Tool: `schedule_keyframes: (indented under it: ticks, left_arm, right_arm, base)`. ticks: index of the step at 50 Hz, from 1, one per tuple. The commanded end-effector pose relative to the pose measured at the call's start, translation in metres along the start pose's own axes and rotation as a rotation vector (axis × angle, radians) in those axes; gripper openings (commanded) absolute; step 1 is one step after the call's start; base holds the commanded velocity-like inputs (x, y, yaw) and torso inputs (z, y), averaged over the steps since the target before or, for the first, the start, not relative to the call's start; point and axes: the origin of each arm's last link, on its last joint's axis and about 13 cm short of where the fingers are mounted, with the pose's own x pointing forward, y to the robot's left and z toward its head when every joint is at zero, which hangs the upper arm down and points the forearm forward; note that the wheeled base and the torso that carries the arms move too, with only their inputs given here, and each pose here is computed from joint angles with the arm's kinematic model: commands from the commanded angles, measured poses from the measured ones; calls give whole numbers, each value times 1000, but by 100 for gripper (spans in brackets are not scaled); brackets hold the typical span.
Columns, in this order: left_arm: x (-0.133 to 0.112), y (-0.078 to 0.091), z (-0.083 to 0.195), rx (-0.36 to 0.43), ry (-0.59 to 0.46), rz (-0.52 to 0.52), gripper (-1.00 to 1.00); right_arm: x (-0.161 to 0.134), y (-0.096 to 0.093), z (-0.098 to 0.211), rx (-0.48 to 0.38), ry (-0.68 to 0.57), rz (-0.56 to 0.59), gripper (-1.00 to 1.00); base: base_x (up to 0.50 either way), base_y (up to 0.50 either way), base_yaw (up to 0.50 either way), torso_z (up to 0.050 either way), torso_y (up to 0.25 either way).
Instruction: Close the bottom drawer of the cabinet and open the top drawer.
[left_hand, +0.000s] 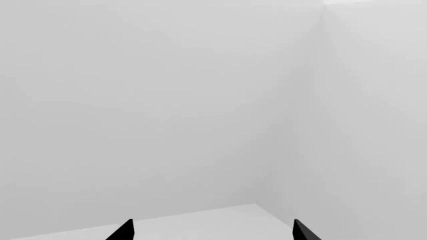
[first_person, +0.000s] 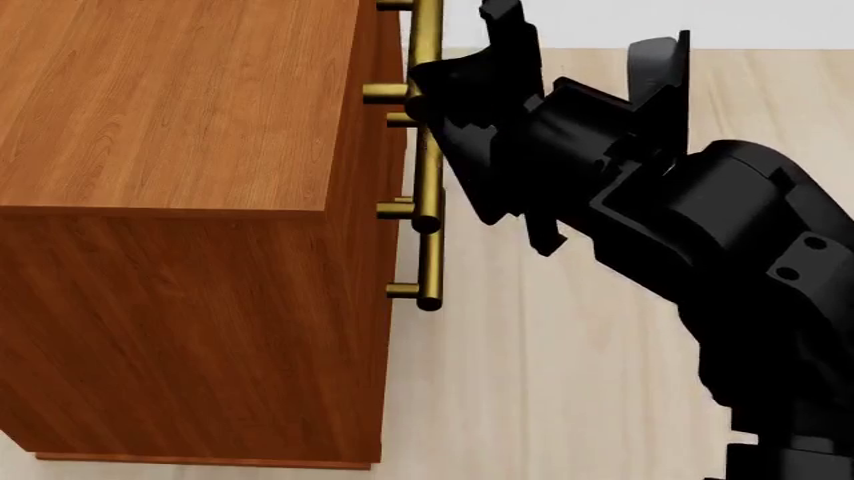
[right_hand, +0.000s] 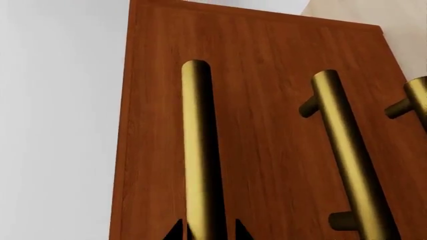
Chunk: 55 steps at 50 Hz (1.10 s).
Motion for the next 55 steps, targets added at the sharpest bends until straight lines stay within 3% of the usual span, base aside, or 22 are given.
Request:
schedule_keyframes:
  ticks: [1,30,46,55]
  left_arm:
    - [0,0,0,0,1,0,100]
    - [0,0,0,3,3,0,100]
    - [0,0,-1,6,7,-5,100]
    - [-5,6,-12,10,6,-1,100]
  right_arm:
    - [0,-1,-2,-43,-2,-16,-100]
    - [-29,7,15,-49,-104,-7,-100]
    - [-47,39,44,-76,-166,44,-100]
    - [-54,45,49,-99,-212,18,-100]
  base:
    - [0,0,0,0,0]
    - [0,0,0,0,1]
    - [1,0,0,1,1]
    - [4,0,0,1,3]
